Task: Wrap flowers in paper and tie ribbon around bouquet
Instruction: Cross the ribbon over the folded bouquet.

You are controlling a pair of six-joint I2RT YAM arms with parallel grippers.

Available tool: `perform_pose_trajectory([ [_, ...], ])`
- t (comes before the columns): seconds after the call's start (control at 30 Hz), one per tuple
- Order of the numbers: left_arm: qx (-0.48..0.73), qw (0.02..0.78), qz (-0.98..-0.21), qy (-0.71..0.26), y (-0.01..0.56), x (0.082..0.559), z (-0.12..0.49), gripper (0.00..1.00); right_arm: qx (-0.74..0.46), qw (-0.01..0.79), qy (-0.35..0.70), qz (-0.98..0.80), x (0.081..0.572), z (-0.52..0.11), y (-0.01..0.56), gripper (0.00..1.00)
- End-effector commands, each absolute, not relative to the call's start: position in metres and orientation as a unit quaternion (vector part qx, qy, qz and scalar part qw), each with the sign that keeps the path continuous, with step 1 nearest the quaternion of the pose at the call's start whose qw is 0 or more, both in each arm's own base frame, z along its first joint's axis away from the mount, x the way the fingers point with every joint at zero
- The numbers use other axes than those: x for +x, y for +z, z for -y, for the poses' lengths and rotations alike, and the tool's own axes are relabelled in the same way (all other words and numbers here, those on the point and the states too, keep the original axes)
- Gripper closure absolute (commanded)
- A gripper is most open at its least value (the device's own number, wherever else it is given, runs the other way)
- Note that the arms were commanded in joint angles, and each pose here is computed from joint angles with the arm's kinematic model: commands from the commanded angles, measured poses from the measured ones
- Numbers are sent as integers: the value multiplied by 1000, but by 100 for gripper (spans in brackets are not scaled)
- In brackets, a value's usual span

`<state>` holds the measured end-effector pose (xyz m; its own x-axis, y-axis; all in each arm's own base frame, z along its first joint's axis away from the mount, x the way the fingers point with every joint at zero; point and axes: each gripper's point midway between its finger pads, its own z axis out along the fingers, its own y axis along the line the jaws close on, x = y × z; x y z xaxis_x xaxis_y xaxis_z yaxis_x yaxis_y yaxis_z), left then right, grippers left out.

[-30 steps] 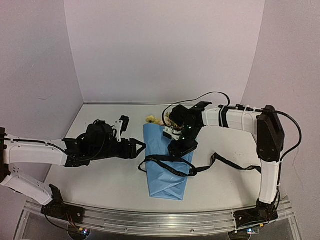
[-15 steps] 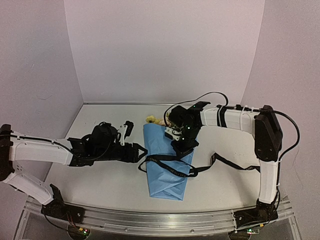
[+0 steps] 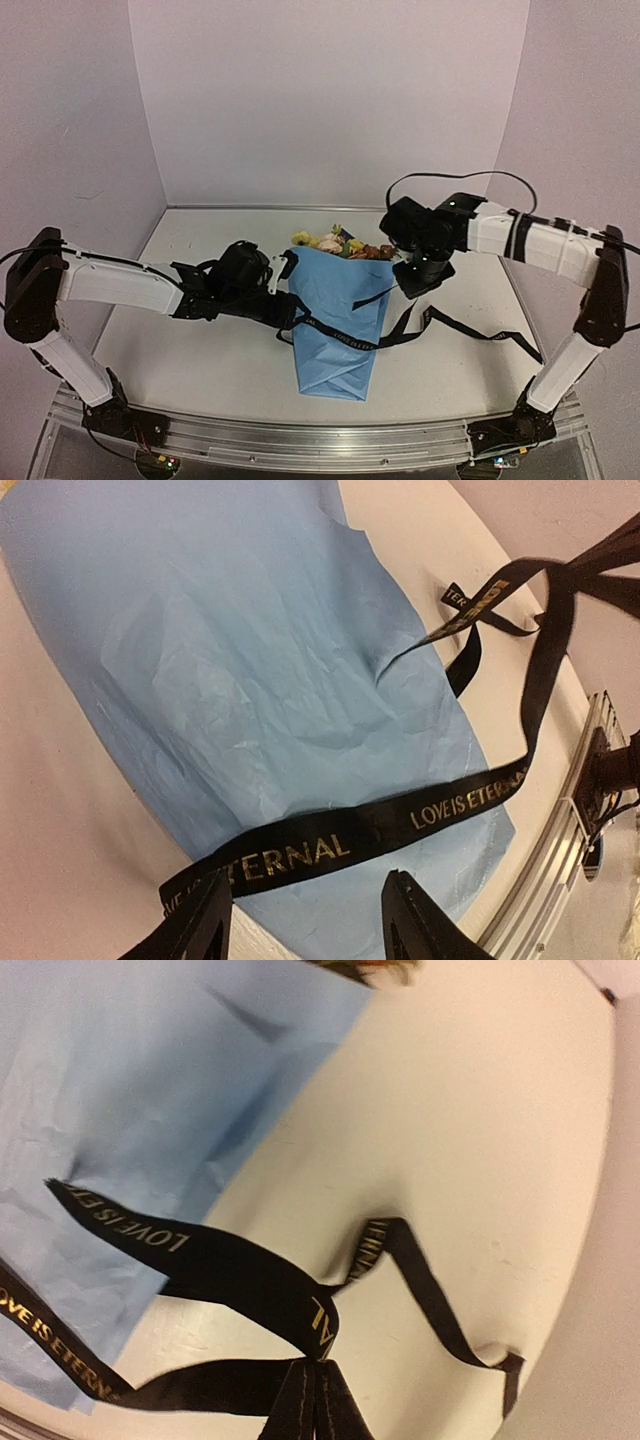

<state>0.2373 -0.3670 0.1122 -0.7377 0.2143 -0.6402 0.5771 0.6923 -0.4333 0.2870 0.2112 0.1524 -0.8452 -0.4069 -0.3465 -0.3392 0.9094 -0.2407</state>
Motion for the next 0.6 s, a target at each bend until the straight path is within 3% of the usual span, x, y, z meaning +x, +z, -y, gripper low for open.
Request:
perform_pose_trajectory([
  [0.0, 270, 280, -866, -315, 120, 242, 381, 50, -92, 276, -216, -932, 275, -126, 187, 100],
  [0.27, 294, 255, -857, -337, 112, 236, 398, 58, 77, 307, -268, -910, 220, -44, 177, 100],
  [0.5, 294, 253, -853, -348, 111, 235, 401, 59, 185, 280, -240, -911, 195, -34, 135, 100],
  [0.57, 290, 257, -854, -347, 112, 236, 400, 59, 193, 267, -232, -915, 195, -41, 126, 96],
])
